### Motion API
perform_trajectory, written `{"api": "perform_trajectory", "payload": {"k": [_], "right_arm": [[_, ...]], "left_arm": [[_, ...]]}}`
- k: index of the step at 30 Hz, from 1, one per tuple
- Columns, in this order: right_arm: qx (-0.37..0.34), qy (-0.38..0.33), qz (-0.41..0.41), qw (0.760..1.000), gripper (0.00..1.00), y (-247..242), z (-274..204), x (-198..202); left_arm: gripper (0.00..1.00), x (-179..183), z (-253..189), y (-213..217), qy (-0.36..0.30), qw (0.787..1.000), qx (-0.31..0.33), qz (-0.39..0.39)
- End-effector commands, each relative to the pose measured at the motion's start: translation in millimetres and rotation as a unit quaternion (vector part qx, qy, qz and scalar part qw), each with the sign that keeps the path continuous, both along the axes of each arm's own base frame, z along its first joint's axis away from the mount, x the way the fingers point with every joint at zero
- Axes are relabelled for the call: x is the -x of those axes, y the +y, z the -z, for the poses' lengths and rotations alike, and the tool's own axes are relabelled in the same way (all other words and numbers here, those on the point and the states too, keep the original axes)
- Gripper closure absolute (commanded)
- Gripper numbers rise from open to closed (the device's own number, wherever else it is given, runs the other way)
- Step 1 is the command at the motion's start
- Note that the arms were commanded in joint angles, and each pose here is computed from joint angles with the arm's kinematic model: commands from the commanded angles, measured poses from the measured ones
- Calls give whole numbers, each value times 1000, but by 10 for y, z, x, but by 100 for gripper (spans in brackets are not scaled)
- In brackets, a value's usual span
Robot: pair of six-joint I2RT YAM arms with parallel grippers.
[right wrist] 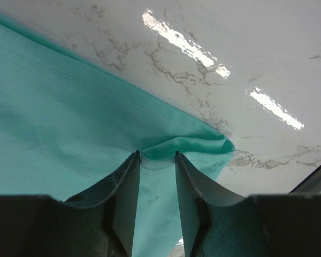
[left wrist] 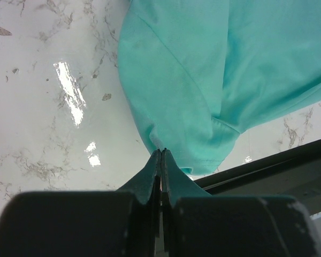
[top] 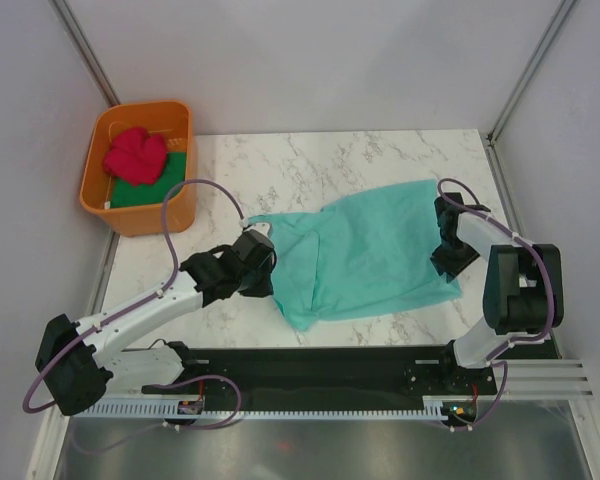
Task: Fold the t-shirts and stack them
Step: Flatten the tshirt out
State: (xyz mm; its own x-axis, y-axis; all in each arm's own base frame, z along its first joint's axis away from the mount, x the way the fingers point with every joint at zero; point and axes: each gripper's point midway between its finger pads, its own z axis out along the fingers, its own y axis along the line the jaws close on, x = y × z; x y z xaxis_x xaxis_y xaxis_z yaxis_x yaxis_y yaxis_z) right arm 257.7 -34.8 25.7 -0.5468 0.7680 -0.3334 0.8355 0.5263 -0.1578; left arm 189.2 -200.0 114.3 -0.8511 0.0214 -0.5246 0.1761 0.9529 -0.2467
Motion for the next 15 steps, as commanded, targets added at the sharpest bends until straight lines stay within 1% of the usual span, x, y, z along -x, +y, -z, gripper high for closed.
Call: {"api": "perform_trajectory", "payload": {"k": [1,2,5,6,8,9,10,11,12,13,14,15], "right_arm": [[2,-5,8,1000,60,0,77,-15],[2,-4,8,1000,60,3,88,-15],[2,0,4,1000,67,1,120,-5],[3,-1,2,1000,81,-3,112,-11],[10,-14,-7,1000,98,-32,24,-68],[17,-30,-10,999,100,-56,-85,-114],[28,-32,-13,999,100,-95,-187,-110],[50,-56,-15,997,100,-170,-387,-232],[66,-82,-25,994,100,-222,-626,-291],[77,-90,-30,993,100,-260,-799,-296],[100,-131,-29,986,100,-331,-1143,-440],[109,-166,-35,979,100,-356,-1450,-454]], "left_arm": [[98,-37,-86,-12,-14,1000,16,-17],[98,-35,-82,-14,-13,1000,16,-17],[98,-32,-83,-9,-13,1000,17,-20],[98,-29,-76,-4,-12,1000,17,-22],[98,-44,-75,5,-15,999,15,-27],[98,-77,-125,-1,-23,999,17,-30],[98,-119,-176,6,-34,999,14,-30],[98,-196,-251,34,-49,998,11,-38],[98,-303,-462,-18,-67,997,28,-39],[98,-430,-611,23,-81,995,35,-46],[98,-481,-778,-26,-86,994,55,-38],[98,-617,-1211,-95,-122,988,88,-40]]}}
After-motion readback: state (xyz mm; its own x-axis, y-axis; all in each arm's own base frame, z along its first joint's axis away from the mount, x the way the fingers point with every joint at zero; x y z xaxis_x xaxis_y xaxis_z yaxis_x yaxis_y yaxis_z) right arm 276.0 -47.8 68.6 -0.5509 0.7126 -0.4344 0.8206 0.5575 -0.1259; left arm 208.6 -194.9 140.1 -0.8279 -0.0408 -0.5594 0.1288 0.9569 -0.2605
